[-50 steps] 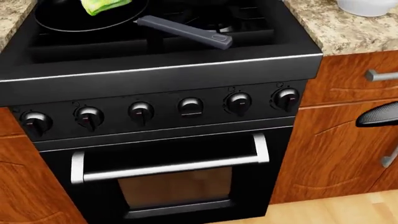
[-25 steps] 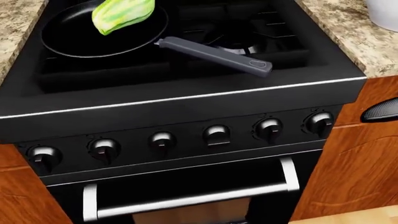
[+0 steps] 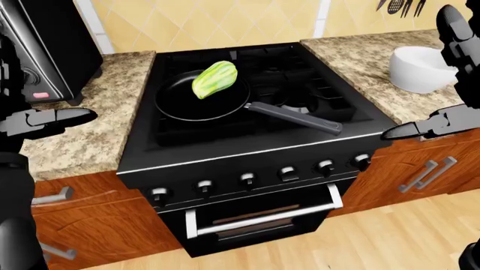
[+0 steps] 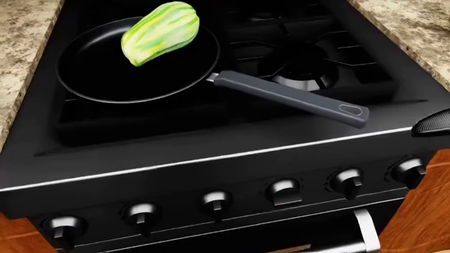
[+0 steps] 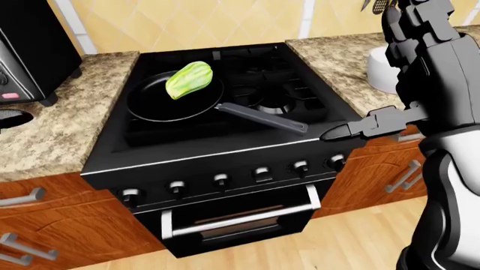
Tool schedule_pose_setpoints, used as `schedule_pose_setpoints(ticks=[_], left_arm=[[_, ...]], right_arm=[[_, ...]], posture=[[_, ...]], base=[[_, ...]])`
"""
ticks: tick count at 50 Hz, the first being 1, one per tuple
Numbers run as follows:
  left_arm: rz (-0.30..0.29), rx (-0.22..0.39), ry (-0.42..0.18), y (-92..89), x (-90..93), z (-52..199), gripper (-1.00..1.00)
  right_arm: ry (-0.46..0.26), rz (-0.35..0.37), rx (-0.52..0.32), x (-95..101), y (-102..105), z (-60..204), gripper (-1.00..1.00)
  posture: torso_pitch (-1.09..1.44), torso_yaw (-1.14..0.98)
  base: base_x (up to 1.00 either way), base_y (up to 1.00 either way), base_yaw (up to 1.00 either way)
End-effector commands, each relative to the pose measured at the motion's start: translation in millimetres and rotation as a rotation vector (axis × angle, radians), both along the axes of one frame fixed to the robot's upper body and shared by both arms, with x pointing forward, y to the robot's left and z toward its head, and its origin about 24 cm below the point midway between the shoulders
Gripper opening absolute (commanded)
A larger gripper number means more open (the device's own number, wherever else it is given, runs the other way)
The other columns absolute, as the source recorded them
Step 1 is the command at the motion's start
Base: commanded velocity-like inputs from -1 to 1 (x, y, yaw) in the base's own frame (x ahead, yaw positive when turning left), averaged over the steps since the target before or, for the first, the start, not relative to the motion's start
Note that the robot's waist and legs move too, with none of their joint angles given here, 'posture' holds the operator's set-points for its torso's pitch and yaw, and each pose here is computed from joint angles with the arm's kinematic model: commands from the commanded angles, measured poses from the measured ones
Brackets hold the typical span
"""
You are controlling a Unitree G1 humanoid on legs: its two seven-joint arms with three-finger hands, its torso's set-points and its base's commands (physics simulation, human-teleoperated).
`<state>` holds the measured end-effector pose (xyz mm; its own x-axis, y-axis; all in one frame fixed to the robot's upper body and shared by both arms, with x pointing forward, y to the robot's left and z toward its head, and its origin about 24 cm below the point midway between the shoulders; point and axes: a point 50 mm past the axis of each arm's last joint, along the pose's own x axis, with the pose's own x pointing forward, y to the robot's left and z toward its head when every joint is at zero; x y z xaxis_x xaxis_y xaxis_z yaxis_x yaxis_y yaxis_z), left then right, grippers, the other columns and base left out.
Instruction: Pick the zucchini from the pan and place it in the bowl.
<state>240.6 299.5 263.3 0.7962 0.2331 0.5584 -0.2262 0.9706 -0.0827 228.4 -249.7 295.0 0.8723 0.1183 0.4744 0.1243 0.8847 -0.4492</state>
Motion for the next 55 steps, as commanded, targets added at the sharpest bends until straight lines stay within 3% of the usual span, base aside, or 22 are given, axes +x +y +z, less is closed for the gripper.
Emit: schedule_pose_setpoints(ticks=[1, 44, 51, 55], left_arm=[[0.025, 0.039, -0.098, 0.7, -10.7, 18, 1.00], [0.031, 0.044, -0.098, 1.8, -11.5, 18, 1.00], [0.043, 0.051, -0.105, 2.4, -11.2, 17, 1.00], [0.059, 0.068, -0.117, 0.5, -10.3, 18, 1.00]], right_arm=[[-0.086, 0.011, -0.037, -8.5, 5, 13, 1.00], [-0.079, -0.001, -0.045, -6.6, 3, 19, 1.00], [-0.084, -0.067, -0.074, -0.4, -2, 21, 1.00], [-0.061, -0.035, -0.079, 0.5, 2, 26, 1.00]], posture=[[0.00, 0.00], [0.00, 0.00], [0.00, 0.00], [0.00, 0.00]], base=[[0.20, 0.24, 0.00], [0.16, 0.12, 0.00], [0.00, 0.00, 0.00], [0.00, 0.00, 0.00]])
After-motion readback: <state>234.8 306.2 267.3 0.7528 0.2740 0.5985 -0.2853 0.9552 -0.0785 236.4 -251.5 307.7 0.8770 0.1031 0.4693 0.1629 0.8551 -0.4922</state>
